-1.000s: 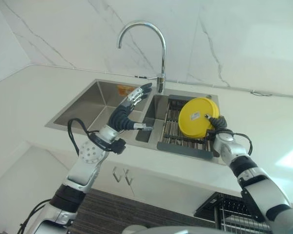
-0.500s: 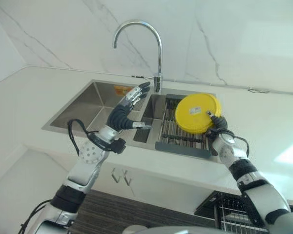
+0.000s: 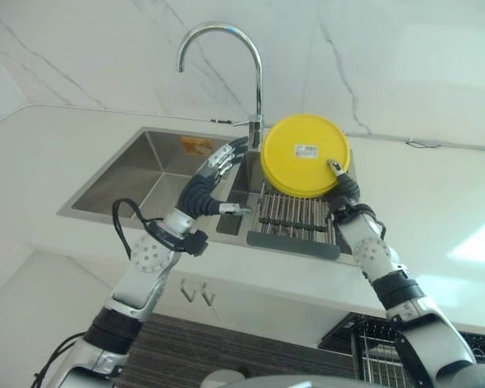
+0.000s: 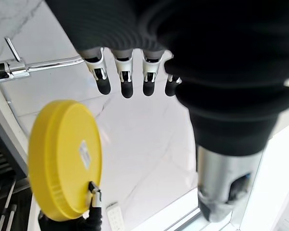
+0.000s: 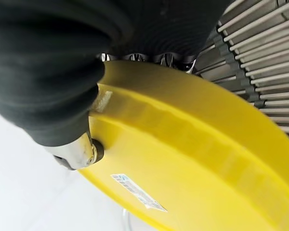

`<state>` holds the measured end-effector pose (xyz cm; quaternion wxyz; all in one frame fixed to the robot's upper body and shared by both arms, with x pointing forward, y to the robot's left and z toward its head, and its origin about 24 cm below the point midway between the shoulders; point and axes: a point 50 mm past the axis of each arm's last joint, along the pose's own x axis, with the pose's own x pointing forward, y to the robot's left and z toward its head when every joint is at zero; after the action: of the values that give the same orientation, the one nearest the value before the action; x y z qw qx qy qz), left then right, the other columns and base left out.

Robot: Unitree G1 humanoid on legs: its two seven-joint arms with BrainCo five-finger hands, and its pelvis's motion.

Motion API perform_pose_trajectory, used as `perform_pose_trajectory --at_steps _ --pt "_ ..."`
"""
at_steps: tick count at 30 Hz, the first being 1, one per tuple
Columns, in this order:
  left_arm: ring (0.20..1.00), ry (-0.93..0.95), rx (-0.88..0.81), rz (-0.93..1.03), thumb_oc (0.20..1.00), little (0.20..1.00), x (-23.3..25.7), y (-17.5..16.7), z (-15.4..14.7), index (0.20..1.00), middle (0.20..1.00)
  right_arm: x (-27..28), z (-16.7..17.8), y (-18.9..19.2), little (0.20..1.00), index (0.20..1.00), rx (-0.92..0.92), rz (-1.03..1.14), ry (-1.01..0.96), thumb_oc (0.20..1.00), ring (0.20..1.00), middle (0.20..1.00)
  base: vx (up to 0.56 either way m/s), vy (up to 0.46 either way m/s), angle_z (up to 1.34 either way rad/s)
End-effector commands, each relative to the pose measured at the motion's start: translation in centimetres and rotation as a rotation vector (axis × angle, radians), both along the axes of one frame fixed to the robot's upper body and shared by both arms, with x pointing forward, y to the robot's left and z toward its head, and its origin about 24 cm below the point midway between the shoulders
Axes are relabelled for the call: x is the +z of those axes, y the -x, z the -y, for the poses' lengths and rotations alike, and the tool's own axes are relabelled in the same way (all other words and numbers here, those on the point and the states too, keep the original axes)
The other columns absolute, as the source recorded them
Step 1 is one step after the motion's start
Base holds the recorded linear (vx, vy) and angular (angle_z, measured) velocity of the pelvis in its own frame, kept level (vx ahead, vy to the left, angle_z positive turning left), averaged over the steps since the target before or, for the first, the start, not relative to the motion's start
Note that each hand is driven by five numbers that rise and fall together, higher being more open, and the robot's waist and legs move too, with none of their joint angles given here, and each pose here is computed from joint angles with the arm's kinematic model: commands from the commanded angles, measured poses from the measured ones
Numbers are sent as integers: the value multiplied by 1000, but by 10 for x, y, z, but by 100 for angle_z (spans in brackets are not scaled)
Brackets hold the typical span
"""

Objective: Place the dishes in the dishwasher.

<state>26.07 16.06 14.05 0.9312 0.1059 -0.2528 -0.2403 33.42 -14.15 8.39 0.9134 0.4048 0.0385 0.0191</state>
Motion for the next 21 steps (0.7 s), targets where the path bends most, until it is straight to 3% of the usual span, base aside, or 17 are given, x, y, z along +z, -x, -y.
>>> perform_pose_trajectory --at_steps 1,7,21 --pt "1000 44 -5 82 1000 1000 11 4 -3 1000 1000 48 11 -5 200 200 -49 239 -84 200 200 200 -23 43 -17" --pt "1000 53 8 82 1000 1000 7 8 -4 1000 1000 41 25 17 200 200 -94 286 -114 200 200 200 -24 73 -22" --pt "1000 48 38 120 1000 1000 9 19 -9 1000 1000 33 107 93 200 200 -425 358 151 200 200 200 -29 45 -52"
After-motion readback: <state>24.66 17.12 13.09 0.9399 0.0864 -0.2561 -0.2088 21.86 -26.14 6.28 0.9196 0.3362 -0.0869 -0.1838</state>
